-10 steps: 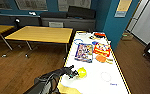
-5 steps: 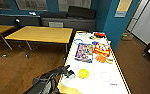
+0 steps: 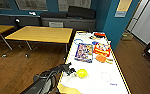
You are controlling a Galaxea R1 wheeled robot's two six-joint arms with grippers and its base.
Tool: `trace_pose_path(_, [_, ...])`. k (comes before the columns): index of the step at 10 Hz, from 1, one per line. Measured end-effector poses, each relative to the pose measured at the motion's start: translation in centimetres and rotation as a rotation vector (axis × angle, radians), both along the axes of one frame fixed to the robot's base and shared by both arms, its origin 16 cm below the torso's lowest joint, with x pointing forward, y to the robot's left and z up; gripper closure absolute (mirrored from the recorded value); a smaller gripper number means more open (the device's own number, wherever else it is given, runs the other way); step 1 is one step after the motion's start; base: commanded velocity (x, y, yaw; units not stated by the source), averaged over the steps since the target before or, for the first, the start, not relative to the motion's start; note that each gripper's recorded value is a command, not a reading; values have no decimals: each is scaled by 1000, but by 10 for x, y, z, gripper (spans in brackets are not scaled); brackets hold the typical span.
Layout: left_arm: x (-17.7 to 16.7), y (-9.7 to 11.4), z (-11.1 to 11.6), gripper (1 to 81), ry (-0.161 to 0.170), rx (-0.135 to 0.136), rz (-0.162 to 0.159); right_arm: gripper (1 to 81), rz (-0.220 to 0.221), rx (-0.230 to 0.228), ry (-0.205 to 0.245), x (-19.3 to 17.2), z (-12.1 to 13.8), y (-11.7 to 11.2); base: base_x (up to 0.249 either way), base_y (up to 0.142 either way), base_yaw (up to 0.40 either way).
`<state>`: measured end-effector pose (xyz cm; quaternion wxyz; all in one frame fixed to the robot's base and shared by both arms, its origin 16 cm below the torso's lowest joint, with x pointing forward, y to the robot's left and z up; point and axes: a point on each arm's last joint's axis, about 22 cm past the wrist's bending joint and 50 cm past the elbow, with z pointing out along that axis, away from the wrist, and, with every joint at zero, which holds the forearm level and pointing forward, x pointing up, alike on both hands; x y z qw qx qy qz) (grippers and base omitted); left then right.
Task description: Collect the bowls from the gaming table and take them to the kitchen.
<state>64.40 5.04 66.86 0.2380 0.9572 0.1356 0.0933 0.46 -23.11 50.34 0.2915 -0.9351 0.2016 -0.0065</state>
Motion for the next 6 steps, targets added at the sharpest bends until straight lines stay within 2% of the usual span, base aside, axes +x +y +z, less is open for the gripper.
trace_pose_path(3, [8, -24, 21, 10, -26, -31, -50, 811, 0, 0, 0, 0, 0, 0, 0, 0, 0])
trace_pose_path(5, [2, -37, 24, 10, -22, -47, -78, 811, 0, 0, 0, 0, 0, 0, 0, 0, 0])
trace_pose_path(6, [-3, -42, 24, 10, -10, -50, -95, 811, 0, 0, 0, 0, 0, 0, 0, 0, 0])
